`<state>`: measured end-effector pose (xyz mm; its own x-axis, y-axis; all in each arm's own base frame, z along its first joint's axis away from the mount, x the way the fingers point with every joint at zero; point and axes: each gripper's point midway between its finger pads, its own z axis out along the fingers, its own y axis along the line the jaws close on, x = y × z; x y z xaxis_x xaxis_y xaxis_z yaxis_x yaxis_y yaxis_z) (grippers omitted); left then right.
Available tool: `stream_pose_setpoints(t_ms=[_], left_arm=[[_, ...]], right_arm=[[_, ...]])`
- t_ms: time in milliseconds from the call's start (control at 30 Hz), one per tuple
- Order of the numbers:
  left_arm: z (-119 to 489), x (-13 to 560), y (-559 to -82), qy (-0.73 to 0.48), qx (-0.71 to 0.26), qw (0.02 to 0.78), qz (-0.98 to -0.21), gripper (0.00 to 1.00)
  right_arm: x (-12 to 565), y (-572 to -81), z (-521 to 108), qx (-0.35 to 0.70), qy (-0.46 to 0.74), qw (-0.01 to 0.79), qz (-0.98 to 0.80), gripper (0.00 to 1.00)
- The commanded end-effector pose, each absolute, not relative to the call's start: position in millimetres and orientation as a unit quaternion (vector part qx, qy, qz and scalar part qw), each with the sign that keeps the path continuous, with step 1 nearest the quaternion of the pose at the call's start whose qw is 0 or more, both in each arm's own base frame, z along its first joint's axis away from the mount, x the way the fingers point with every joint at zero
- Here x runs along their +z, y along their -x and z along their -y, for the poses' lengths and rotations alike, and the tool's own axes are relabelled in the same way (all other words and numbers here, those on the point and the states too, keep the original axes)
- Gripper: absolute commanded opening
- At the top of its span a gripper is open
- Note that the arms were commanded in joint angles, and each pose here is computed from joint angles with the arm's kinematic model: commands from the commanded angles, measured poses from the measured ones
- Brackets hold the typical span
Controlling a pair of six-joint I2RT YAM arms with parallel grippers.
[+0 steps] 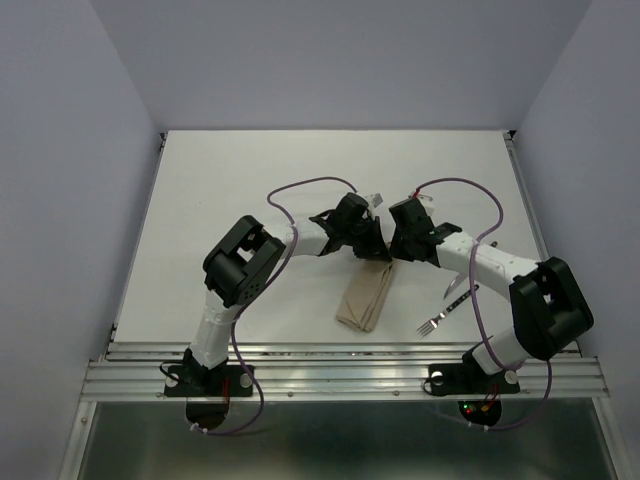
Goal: Fold the napkin into a case and place the utensils inside
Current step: Stuff the top corner of the smaller-rectangle-folded napkin into the folded napkin.
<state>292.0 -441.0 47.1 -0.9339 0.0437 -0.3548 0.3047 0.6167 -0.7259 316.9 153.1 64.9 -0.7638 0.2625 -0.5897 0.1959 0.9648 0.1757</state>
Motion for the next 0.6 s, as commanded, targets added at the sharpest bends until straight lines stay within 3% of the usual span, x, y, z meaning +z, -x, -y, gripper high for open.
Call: stream_pose_setpoints(t_ms=[0,567], left_arm=[[456.4,82.5,-302.2,-0.112,-0.463,0.180,-0.861,0.00],[467.2,71.6,-317.6,-0.116,-0.459,0.184,-0.862,0.00]], right_arm=[[86.7,-329.9,-160.2,0.083,-0.127,0.353,-0.923,0.01],[84.4,-328.7,-165.9,0.096,-0.125,0.346,-0.925,0.01]])
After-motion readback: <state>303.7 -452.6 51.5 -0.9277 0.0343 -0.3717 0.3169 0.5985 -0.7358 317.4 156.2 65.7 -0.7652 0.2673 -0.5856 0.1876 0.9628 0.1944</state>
